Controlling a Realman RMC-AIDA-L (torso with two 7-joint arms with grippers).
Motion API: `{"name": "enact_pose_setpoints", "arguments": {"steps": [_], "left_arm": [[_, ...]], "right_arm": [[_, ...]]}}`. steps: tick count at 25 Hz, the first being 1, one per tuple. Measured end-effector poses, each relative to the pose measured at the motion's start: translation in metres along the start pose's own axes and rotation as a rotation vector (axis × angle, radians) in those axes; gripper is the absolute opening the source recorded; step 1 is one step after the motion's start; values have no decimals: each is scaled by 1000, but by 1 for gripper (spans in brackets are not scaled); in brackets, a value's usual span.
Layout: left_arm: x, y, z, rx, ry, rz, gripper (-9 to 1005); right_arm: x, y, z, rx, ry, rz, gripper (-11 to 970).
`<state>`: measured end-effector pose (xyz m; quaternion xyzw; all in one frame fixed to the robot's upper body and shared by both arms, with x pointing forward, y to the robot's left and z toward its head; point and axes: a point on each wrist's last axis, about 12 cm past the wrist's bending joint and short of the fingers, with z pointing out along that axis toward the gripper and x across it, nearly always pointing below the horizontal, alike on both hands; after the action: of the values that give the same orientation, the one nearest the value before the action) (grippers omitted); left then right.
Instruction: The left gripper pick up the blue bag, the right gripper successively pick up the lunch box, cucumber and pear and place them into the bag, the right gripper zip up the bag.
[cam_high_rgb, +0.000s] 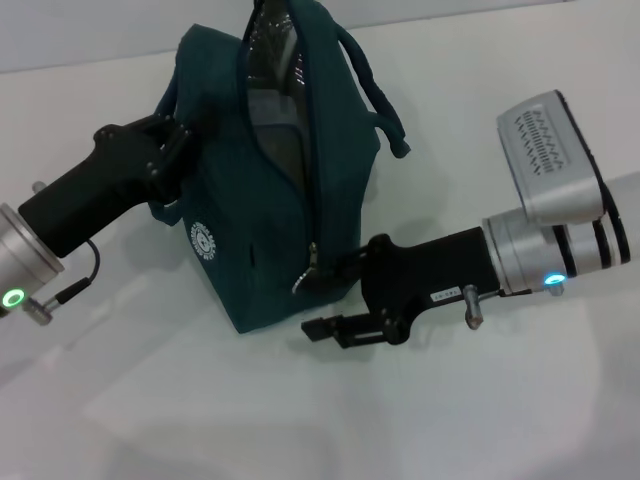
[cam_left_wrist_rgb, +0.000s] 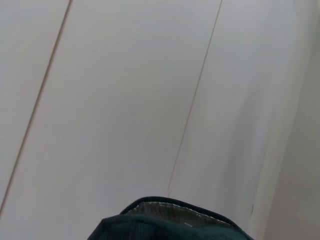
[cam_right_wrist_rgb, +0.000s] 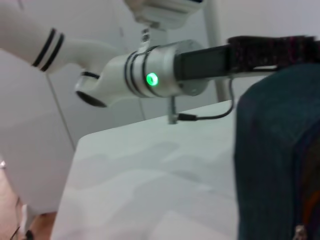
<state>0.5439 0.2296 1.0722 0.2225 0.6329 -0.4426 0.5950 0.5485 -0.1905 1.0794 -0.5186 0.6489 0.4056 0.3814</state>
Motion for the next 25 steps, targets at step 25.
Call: {"name": "enact_pose_setpoints", "arguments": {"steps": [25], "left_arm": [[9, -4, -9, -30, -23, -40, 70]], "right_arm": [[6, -3, -20, 54, -24, 45, 391]]}}
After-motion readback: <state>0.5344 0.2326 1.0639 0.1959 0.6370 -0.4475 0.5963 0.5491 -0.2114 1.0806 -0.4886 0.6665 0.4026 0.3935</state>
